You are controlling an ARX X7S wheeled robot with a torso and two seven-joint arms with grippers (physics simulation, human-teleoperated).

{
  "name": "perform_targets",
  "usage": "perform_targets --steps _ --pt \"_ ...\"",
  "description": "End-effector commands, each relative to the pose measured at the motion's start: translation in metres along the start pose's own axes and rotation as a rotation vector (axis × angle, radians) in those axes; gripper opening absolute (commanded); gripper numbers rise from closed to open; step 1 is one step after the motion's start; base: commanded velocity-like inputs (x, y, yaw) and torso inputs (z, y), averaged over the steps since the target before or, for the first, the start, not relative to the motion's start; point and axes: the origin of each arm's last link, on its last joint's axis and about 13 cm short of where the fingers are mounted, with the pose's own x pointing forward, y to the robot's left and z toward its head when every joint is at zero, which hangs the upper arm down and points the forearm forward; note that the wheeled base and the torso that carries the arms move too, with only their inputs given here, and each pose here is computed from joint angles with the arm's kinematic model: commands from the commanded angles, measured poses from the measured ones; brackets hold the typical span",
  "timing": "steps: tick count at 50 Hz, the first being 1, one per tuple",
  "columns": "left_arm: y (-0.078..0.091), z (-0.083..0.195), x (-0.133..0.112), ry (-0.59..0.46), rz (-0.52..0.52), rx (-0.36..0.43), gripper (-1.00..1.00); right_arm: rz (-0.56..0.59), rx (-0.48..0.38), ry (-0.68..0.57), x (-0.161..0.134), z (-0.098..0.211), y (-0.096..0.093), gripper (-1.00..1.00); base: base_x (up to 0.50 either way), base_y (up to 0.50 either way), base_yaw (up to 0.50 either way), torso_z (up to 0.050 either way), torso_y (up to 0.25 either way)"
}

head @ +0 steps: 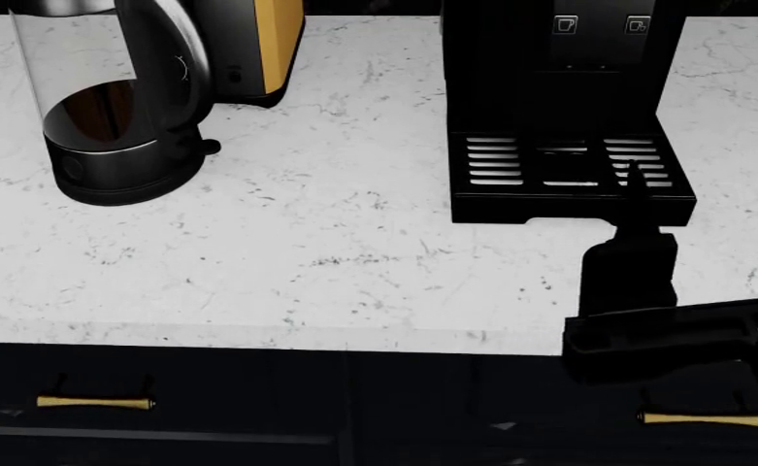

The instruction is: Press the button to open the lid of the electric kettle.

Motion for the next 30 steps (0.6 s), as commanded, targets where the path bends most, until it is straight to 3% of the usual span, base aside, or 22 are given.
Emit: perform_targets --steps 1,17,30 --pt "0.001 0.019 0.0 0.023 -0.039 -0.061 1.0 0.016 0.017 0.022 -0.006 0.008 -0.006 1.0 0.0 0.0 0.0 0.0 0.0" --pt "0.003 0.012 0.007 0.049 -0.043 -0.075 1.0 0.056 -0.008 0.045 0.003 0.007 0.0 1.0 0.0 0.0 0.0 0.0 0.0" --pt "0.002 0.017 0.005 0.055 -0.053 -0.06 1.0 0.073 -0.017 0.026 0.007 0.01 0.003 1.0 0.24 0.0 0.0 0.0 0.0"
